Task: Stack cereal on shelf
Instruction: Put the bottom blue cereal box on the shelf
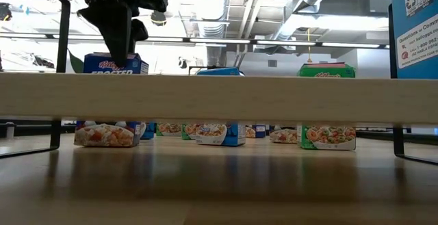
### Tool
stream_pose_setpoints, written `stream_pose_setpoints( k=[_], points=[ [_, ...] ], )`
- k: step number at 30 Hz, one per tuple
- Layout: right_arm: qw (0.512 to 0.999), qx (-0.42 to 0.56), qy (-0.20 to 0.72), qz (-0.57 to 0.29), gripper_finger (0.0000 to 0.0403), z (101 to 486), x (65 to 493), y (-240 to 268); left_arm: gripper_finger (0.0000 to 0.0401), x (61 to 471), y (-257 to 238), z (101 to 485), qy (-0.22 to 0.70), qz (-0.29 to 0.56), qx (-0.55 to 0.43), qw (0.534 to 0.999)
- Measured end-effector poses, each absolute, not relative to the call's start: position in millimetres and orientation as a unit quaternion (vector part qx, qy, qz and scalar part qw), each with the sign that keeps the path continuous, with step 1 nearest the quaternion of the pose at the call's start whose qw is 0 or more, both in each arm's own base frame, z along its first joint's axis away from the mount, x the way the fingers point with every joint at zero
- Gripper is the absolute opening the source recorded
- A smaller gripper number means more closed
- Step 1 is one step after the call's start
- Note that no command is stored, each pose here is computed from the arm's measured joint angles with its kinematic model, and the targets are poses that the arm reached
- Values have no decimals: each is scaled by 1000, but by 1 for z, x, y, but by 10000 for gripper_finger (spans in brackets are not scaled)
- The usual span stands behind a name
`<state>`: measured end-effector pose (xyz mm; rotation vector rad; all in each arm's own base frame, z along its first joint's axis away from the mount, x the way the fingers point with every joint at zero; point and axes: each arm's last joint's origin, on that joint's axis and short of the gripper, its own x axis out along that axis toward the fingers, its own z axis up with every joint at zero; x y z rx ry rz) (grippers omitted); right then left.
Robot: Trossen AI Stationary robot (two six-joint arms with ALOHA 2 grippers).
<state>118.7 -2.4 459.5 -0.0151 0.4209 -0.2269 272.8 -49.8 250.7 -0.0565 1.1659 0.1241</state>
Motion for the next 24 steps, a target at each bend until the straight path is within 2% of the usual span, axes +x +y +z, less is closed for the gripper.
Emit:
stream_pose_setpoints(
  k=[13,24],
  points=[
    [972,-7,208,-112,270,459,119,-2,164,287,-50,313,473,84,-23,877],
    [971,-7,210,-110,270,459,118,-2,164,287,-76,387,361,30,-76,929]
  ],
)
